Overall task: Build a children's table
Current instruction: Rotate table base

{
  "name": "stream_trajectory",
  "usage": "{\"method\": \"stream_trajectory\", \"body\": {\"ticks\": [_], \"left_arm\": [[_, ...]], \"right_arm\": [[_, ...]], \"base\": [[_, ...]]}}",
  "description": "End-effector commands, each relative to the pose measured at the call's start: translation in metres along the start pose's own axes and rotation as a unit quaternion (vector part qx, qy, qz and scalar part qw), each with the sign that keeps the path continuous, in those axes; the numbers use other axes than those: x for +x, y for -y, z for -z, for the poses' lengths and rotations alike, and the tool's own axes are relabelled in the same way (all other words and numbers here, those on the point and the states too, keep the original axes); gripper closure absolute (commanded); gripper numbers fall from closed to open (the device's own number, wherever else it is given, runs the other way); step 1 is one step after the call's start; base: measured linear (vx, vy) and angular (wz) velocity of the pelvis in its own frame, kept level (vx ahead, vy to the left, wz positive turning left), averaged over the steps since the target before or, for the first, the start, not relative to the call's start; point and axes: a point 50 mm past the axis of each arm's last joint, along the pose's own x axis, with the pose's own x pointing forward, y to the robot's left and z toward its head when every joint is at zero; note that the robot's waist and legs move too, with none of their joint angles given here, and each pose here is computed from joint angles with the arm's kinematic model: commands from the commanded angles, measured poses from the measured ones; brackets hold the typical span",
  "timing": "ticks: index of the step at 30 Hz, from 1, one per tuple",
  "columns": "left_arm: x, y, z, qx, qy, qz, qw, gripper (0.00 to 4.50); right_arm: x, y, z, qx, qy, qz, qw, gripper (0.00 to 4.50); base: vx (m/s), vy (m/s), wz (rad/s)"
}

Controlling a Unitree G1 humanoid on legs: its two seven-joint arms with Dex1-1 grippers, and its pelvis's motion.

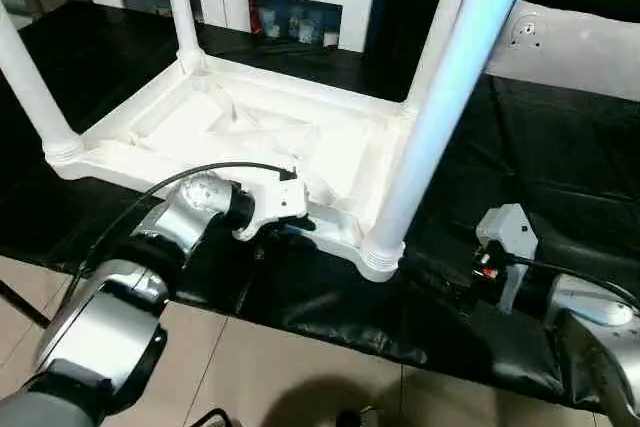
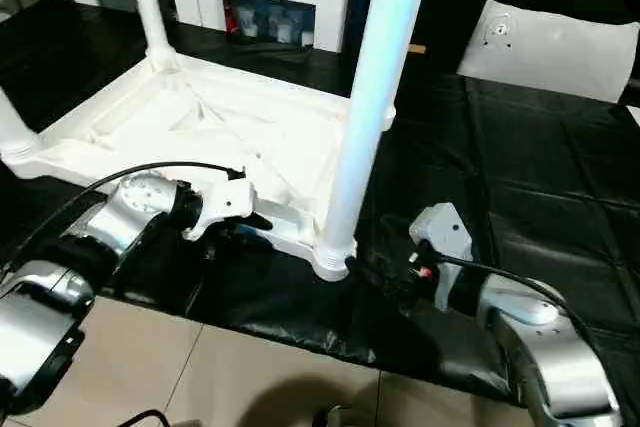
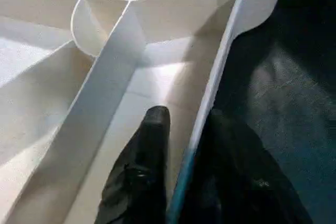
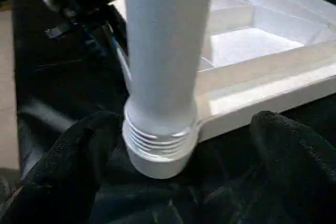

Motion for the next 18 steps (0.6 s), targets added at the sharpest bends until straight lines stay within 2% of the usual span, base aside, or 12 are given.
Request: {"method": "stream_trajectory", "body": {"ticks": [1,6,11,13,16,18], "left_arm": [[-0.001,0.0,0.002,-0.025,0.001,0.019,1.0,3.58],[-0.004,-0.001,0.0,-0.04,-0.007,0.049,0.998,3.85],[-0.007,-0.003,0.002,-0.087,-0.031,0.067,0.993,4.12],[-0.008,-0.004,0.005,-0.091,-0.04,0.05,0.994,4.22],[-0.008,-0.011,0.012,-0.113,-0.036,-0.049,0.992,4.3],[-0.008,-0.013,0.015,-0.154,-0.006,-0.102,0.983,4.32]], "right_arm": [[-0.003,-0.001,-0.004,-0.009,-0.002,-0.01,1.0,0.0],[-0.003,0.0,-0.006,-0.013,0.003,-0.011,1.0,0.0],[-0.002,0.003,-0.009,-0.023,0.007,-0.006,1.0,0.0],[-0.001,0.003,-0.012,-0.025,0.014,-0.002,1.0,0.0],[0.0,0.001,-0.014,-0.022,0.023,0.003,0.999,0.0],[0.0,-0.001,-0.015,-0.019,0.03,0.005,0.999,0.0]], "base": [[0.0,0.0,0.0],[0.0,0.0,0.0],[0.0,0.0,0.0],[0.0,0.0,0.0],[0.0,0.0,0.0],[0.0,0.0,0.0]]}}
